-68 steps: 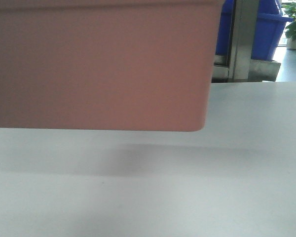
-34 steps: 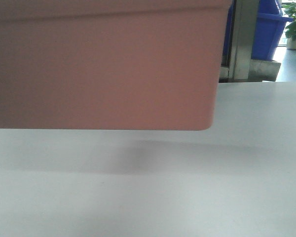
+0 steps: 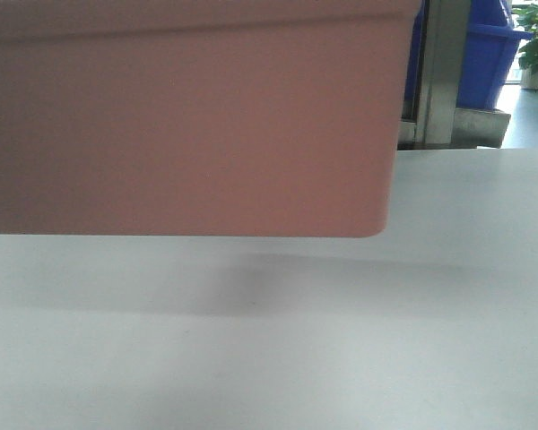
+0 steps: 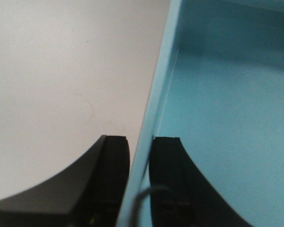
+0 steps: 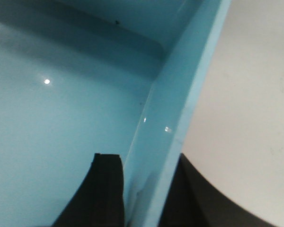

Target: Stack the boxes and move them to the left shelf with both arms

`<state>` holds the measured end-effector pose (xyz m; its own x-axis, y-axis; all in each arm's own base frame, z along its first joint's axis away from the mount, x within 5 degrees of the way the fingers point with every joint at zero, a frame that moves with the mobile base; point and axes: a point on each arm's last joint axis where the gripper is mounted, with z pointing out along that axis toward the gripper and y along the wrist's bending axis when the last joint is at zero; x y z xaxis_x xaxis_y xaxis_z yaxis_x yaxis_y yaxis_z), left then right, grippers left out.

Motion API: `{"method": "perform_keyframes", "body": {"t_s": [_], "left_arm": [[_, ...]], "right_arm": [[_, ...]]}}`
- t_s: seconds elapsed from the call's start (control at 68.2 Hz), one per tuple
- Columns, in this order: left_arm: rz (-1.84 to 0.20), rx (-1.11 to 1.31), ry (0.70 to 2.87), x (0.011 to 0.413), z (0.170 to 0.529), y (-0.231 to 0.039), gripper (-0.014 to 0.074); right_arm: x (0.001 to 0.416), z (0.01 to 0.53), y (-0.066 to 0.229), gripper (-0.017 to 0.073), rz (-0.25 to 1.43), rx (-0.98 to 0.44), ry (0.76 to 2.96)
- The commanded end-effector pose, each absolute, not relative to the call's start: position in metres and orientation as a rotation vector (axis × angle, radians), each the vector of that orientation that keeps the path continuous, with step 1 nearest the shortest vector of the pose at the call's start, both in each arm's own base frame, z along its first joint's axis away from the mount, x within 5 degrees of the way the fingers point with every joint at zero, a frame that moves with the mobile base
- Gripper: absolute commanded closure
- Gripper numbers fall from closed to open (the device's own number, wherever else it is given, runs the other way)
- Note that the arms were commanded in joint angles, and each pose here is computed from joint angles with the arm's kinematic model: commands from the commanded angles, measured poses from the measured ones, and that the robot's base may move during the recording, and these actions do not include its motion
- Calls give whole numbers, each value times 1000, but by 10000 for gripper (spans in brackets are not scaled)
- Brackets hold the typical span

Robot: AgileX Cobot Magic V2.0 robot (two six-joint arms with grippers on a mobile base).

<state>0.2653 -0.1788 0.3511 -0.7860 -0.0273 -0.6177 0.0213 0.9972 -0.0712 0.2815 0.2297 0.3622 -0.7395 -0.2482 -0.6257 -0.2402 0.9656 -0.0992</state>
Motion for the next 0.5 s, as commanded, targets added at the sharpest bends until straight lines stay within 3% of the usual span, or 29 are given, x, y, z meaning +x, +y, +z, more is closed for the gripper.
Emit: {"method": "perform_keyframes", "body": {"t_s": [0.0, 0.484], "left_arm": [[-423, 55, 2258, 259, 389, -202, 596], [-494, 76, 2182, 261, 395, -207, 596]], "right_arm": [[275, 396, 246, 523, 286, -336, 2240], [275, 397, 247, 523, 290, -336, 2235]]}}
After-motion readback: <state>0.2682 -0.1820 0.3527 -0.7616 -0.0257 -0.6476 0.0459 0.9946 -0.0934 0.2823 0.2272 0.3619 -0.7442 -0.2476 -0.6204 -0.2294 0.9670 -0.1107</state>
